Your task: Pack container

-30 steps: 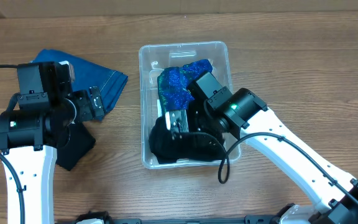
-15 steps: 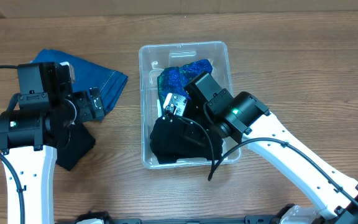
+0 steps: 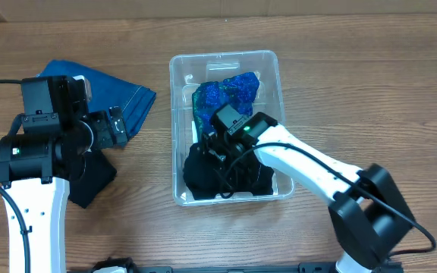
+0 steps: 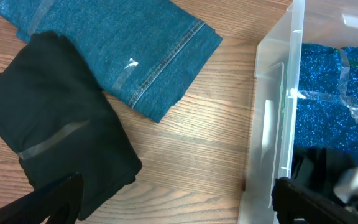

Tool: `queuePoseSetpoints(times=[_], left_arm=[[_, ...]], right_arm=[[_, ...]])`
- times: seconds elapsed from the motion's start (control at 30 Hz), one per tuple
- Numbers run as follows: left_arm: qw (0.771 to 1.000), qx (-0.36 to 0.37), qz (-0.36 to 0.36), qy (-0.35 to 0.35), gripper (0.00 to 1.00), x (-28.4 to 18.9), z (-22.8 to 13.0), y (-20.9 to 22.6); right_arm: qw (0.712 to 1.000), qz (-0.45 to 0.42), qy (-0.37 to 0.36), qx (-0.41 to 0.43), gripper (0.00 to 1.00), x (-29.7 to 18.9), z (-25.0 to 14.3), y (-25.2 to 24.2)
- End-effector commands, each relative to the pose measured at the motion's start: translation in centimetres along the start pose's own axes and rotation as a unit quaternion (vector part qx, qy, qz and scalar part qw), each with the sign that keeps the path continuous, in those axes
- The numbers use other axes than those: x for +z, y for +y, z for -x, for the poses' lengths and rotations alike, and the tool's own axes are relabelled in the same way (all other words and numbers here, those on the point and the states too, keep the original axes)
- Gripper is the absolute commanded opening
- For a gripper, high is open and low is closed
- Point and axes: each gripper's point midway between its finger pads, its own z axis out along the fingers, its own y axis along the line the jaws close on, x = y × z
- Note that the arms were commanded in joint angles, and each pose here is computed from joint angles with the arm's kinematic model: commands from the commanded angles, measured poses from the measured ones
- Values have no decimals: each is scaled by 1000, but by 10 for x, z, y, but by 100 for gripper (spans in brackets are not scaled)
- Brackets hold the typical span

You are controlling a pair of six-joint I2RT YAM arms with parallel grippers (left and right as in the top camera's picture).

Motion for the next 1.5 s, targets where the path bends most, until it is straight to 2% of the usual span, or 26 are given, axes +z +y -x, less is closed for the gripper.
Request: queuePoseSetpoints(times=[0.0, 0.07, 0.17, 0.33, 0.37, 0.43, 0.47, 0.5, 0.53, 0.63, 0.77, 0.83, 0.93, 0.97, 1.07, 1.17, 1.27, 1.47], left_arm=[[1000, -7, -3, -10, 100, -5, 6, 0], [1000, -7, -3, -10, 100, -5, 6, 0], [1000, -8, -3, -9, 100, -6, 5, 0], [1000, -7, -2, -8, 100, -6, 5, 0], [1000, -7, -2, -8, 100, -5, 5, 0], [1000, -7, -2, -8, 100, -6, 5, 0], [1000, -7, -1, -8, 100, -6, 5, 1], [1000, -7, 4, -9, 100, -6, 5, 2], [1000, -7, 6, -9, 100, -6, 5, 3], [1000, -17, 25, -2, 100, -6, 2, 13], [988, -120, 91, 17, 100, -12, -11, 67], [974, -190, 120, 17, 100, -18, -18, 98], [934, -330, 140, 12, 100, -21, -34, 155], [928, -342, 146, 17, 100, -17, -38, 163], [913, -361, 182, 60, 100, 24, -60, 196], [914, -343, 180, 118, 100, 74, -78, 209], [932, -301, 112, 168, 98, 131, -85, 208], [917, -307, 80, 244, 100, 195, -121, 211]], right_arm=[[1000, 6, 3, 13, 11, 2, -2, 2], [1000, 6, -6, 12, 11, 1, 2, 0], [1000, -3, -16, 14, 18, -9, 9, -3], [995, -75, -63, 8, 36, -72, 36, -10], [991, -94, -91, 2, 42, -98, 46, -8], [982, -122, -144, -8, 62, -139, 59, -4], [976, -133, -175, -10, 68, -162, 63, -2], [968, -141, -208, 3, 94, -186, 65, -3], [963, -145, -226, 20, 100, -201, 65, -8], [942, -153, -275, 118, 100, -245, 47, -44], [915, -164, -272, 251, 100, -273, -2, -109], [902, -162, -260, 303, 100, -279, -27, -134], [874, -149, -254, 386, 100, -290, -68, -168], [872, -138, -258, 392, 100, -291, -70, -170], [862, -113, -274, 412, 100, -298, -77, -178], [862, -113, -273, 412, 100, -297, -78, -178], [862, -113, -273, 412, 100, -297, -77, -178], [862, -114, -273, 411, 100, -297, -77, -178]])
